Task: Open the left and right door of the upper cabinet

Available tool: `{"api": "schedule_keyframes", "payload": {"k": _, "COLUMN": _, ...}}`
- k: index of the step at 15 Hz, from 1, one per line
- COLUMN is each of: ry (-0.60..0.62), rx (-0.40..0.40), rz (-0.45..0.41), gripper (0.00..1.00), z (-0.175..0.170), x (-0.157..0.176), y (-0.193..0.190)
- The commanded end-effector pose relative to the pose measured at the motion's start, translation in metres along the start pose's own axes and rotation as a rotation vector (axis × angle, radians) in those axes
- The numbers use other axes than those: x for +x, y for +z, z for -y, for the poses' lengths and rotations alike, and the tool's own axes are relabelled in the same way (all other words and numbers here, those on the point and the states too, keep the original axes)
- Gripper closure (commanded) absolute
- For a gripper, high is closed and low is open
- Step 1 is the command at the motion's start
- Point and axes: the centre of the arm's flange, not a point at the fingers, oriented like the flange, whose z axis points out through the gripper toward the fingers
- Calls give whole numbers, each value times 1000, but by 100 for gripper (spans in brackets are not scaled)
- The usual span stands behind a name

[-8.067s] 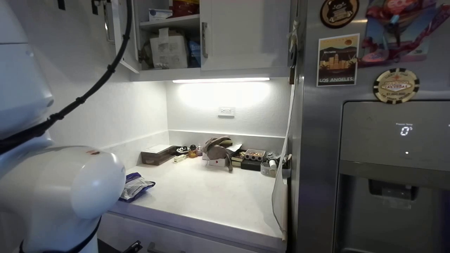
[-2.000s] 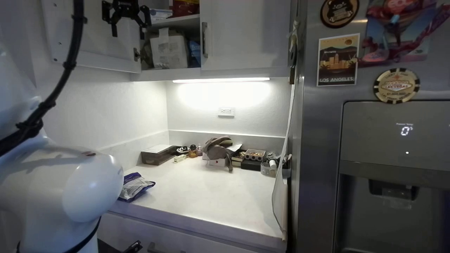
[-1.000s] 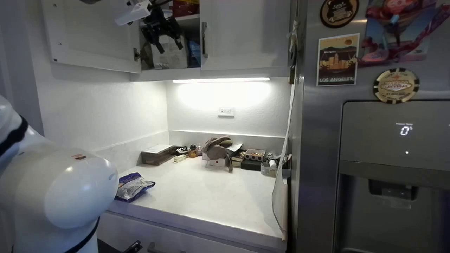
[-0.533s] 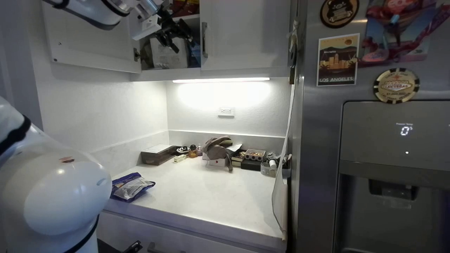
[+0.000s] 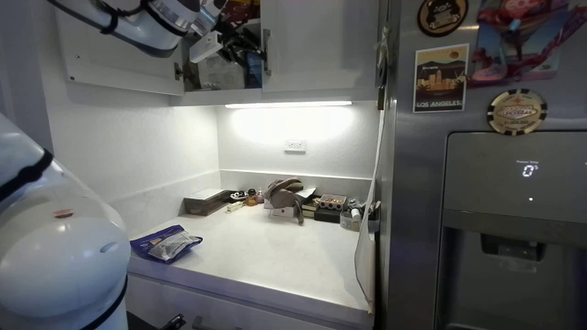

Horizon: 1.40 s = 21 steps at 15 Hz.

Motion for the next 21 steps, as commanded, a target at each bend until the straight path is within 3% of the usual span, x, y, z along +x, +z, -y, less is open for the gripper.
{"api": "schedule_keyframes", "payload": {"k": 1, "ry": 26, "rx": -43, "rz": -81, "gripper": 0, "z": 15, "x": 22, "y": 14}}
{"api": "schedule_keyframes", "payload": {"k": 9, "ry": 62, "rx": -109, "rz": -163, "gripper": 0, "z": 24, "x": 44, "y": 34}}
{"api": "schedule_keyframes", "payload": {"k": 18, "ry": 81, "rx": -120, "rz": -191, "gripper": 0, "z": 23, "x": 49, "y": 52}}
{"api": "schedule_keyframes", "payload": {"k": 20, "ry": 77, "rx": -114, "rz": -191, "gripper": 26, "z": 22, "x": 50, "y": 54}}
{"api": "schedule_keyframes", "payload": {"k": 21, "ry": 73, "rx": -108, "rz": -187, "gripper": 32, "z": 24, "x": 50, "y": 53}}
